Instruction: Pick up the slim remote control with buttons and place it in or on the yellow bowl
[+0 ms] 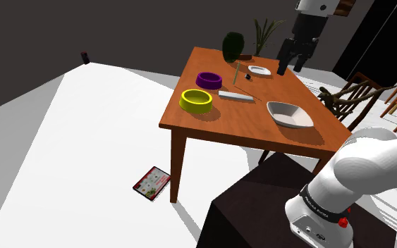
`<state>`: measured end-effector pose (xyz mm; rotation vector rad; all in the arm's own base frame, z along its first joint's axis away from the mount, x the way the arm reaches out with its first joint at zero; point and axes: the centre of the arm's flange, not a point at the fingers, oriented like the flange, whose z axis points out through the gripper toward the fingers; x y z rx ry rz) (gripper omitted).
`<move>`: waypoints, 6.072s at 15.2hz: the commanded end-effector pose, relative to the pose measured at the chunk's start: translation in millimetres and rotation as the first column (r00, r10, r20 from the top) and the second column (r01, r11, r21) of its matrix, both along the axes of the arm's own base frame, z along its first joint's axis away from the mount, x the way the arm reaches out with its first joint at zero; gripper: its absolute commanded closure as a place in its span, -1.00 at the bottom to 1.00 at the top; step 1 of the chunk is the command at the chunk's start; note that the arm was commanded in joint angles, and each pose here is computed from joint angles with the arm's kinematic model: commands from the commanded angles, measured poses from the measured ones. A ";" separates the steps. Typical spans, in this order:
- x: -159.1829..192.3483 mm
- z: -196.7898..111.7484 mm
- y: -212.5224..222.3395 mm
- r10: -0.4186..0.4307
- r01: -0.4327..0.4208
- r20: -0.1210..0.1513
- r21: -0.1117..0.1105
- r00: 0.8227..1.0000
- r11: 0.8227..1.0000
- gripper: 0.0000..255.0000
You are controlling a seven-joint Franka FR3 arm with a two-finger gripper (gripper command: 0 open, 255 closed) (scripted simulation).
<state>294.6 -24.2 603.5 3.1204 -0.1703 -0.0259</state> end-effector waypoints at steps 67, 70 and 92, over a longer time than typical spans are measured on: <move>313.9 -278.8 -235.0 0.783 -0.784 0.026 0.023 0.621 0.621 1.00; 313.9 -263.0 -235.0 0.783 -0.784 0.026 0.023 0.621 0.621 1.00; 326.8 -178.2 -156.8 0.783 -0.784 0.026 0.023 0.621 0.621 1.00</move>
